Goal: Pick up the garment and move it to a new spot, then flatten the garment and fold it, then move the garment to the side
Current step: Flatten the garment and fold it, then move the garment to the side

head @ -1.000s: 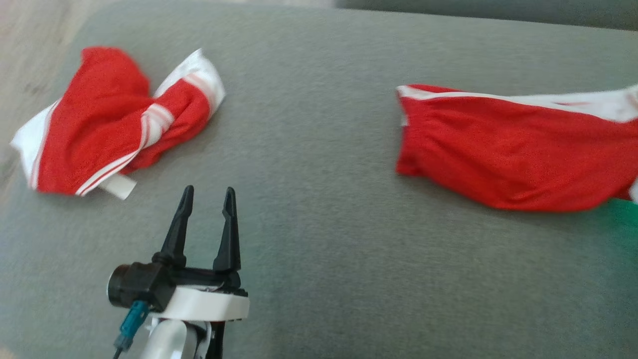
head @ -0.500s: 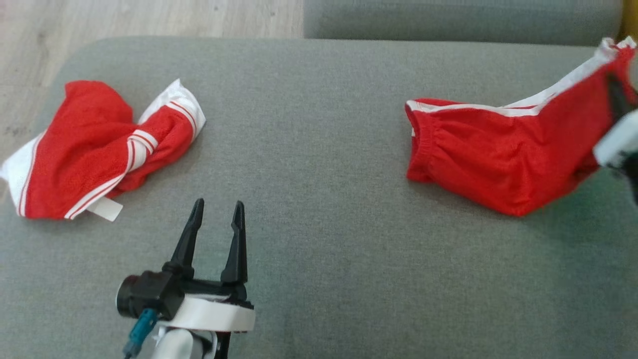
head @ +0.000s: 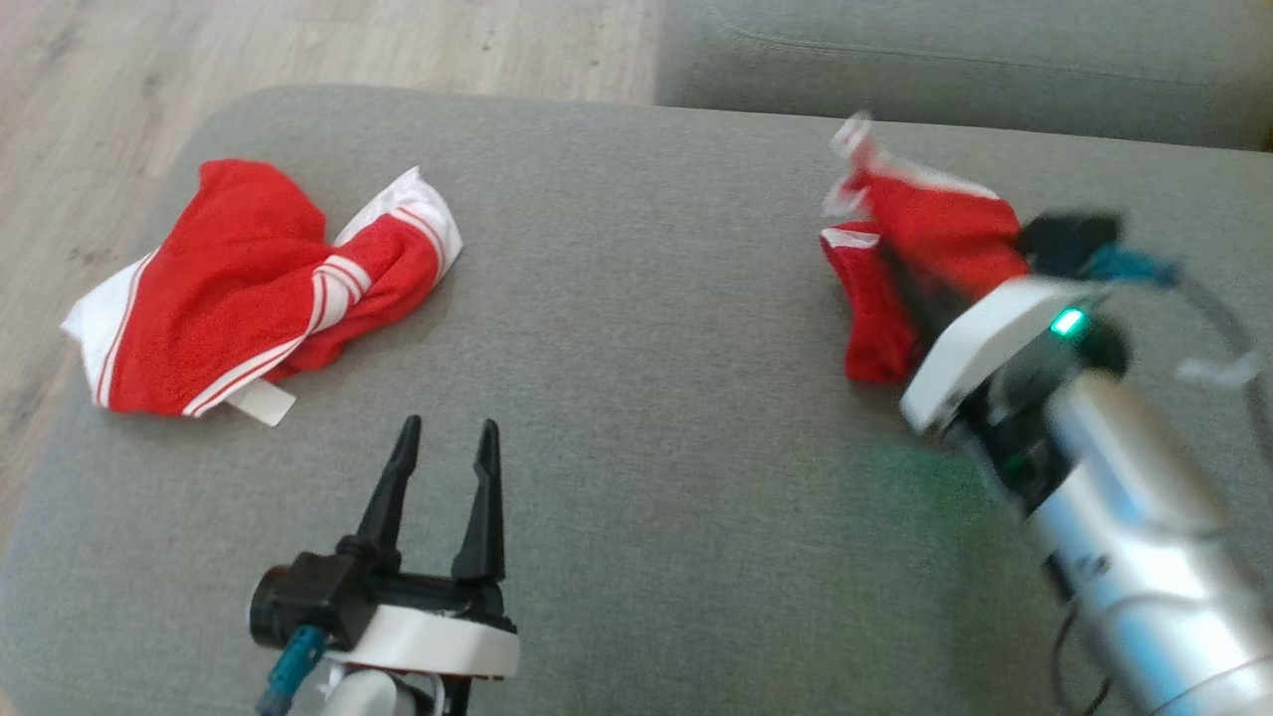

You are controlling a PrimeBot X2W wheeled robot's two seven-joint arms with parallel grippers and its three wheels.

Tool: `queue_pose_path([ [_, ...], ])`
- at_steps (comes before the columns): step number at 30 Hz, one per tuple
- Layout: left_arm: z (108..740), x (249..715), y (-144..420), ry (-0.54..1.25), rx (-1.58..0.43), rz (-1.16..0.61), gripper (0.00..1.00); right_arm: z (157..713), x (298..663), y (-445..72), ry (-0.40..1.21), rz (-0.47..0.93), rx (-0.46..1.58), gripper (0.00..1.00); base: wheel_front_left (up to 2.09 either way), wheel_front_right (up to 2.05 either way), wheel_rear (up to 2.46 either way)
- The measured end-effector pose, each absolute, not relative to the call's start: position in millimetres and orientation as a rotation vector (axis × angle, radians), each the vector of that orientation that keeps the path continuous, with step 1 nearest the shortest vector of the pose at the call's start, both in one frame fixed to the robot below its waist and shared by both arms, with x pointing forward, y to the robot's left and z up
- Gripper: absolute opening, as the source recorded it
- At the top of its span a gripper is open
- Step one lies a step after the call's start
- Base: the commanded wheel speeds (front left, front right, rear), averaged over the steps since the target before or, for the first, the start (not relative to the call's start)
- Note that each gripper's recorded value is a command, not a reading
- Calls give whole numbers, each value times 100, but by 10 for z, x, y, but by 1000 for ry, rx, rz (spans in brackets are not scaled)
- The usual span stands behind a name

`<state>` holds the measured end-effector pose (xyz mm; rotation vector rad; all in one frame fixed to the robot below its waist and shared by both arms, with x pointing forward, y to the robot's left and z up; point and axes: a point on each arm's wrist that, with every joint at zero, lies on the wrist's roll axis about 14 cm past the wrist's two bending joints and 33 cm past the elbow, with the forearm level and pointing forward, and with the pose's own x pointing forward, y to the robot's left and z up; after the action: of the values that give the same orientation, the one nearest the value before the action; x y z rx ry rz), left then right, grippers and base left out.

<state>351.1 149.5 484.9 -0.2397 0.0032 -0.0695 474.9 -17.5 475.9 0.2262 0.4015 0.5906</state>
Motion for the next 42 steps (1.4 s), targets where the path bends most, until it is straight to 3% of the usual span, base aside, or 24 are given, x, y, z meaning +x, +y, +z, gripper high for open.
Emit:
queue_pose_path([
  [3,4841,3479,1510,6,-243,-62,100,4578,4594,7,439,611,263,100,0,0,0],
  [6,4852,3459,1552,2,-247,-45,100,4767,4696,-7,328,582,325,100,0,0,0],
  [15,4842,3290,1622,-1,-253,-1,100,5360,4942,-767,-1,406,291,100,0,0,0],
  [23,4929,3135,1743,-39,-233,58,100,5119,4295,-1267,-21,312,177,100,0,0,0],
  [31,4930,3013,1746,-45,-204,64,100,4701,3579,-1269,62,274,146,100,0,0,0],
  [42,4886,2880,1708,-38,-178,54,100,4684,3336,-1199,58,274,128,100,0,0,0],
])
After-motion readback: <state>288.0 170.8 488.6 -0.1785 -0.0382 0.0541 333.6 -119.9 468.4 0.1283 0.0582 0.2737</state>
